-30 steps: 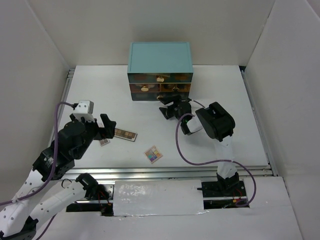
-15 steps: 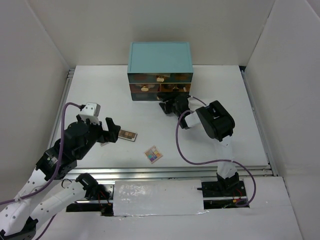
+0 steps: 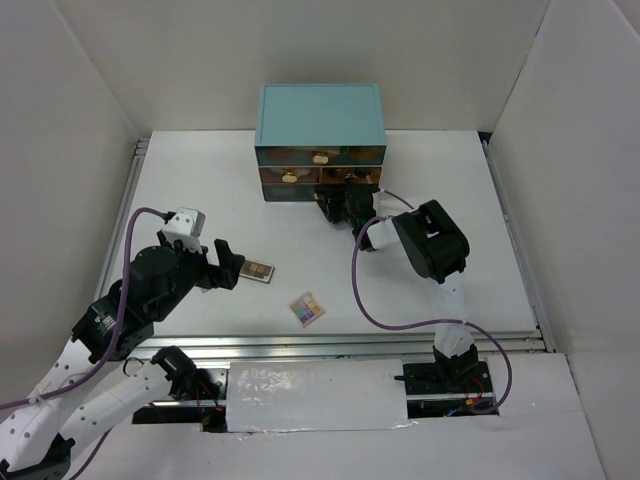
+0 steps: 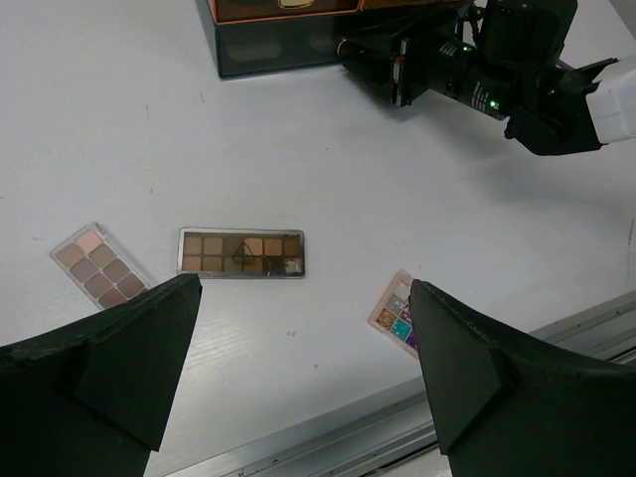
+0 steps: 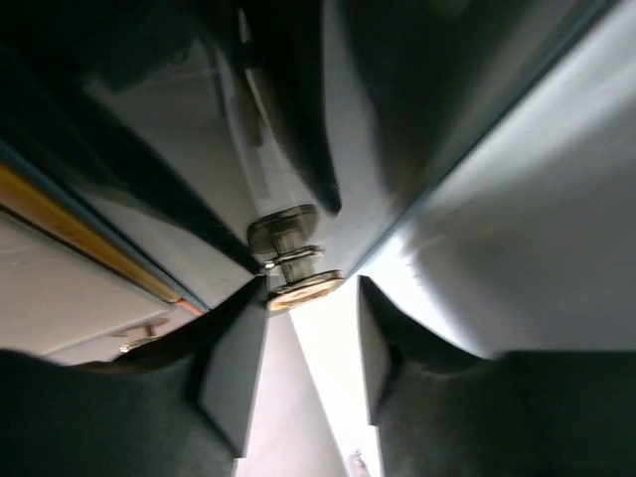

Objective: Organize the makeup

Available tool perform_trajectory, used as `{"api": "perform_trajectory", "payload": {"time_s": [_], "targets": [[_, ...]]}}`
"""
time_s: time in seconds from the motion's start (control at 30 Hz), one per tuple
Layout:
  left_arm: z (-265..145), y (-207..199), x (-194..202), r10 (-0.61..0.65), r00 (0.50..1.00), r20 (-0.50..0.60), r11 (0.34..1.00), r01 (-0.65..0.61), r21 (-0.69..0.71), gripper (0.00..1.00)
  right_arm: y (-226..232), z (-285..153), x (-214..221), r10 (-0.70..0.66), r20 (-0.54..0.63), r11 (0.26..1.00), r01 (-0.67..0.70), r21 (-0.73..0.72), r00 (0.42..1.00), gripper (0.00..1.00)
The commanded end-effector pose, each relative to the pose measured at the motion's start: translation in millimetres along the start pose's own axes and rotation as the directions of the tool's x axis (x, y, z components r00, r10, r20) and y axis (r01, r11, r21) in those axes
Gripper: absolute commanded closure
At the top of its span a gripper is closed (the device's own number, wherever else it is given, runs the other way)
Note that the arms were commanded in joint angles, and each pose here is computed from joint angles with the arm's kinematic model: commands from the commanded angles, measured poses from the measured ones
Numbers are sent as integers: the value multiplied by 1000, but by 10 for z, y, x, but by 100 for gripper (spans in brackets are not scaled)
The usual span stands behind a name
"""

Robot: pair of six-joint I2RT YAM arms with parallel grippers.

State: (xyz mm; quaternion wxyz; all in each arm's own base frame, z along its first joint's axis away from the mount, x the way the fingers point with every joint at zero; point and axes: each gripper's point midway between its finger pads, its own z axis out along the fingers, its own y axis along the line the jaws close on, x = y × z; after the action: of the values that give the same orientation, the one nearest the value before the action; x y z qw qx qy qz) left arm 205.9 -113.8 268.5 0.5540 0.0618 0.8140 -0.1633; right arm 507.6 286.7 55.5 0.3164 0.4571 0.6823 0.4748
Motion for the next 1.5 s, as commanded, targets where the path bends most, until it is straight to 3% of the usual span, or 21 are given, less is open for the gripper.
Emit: {"api": "perform_trajectory", "payload": {"time_s": [0.0, 0.37, 0.7, 1.13, 1.27, 1.3, 1.37, 1.4, 1.47], "targets": [[4, -88, -110, 20, 999, 46, 999, -22, 46, 1, 24, 43, -77, -8, 54, 1000, 7, 29, 998, 56], [13, -77, -98, 24, 999, 43, 999, -26, 41, 1, -31, -56, -87, 3, 63, 1000, -5, 27, 998, 72], [30, -71, -83, 29, 999, 35, 999, -30, 35, 1, -27, -327, -51, 23, 43, 1000, -22, -13, 999, 74], [73, 9, -51, 15, 1000, 18, 1000, -15, -21, 1, -254, -1120, 209, 66, -12, 996, -67, -58, 998, 74], [105, 63, -21, -3, 1000, 2, 998, 3, -63, 1, -278, -1249, 306, 65, -58, 994, -69, -82, 996, 61], [125, 69, -9, -7, 1000, -7, 997, 7, -72, 1, -216, -1278, 327, 59, -73, 991, -67, -113, 996, 46], [166, 86, 40, -21, 999, -30, 995, 18, -94, 1, -135, -1345, 392, 45, -114, 987, -61, -150, 993, 32], [183, 76, 51, -27, 999, -37, 995, 23, -94, 1, -41, -1396, 412, 35, -127, 982, -57, -178, 991, 17], [238, 19, 94, -42, 997, -66, 996, 37, -80, 1, 21, -1511, 478, 10, -168, 979, -44, -201, 986, 0]]}}
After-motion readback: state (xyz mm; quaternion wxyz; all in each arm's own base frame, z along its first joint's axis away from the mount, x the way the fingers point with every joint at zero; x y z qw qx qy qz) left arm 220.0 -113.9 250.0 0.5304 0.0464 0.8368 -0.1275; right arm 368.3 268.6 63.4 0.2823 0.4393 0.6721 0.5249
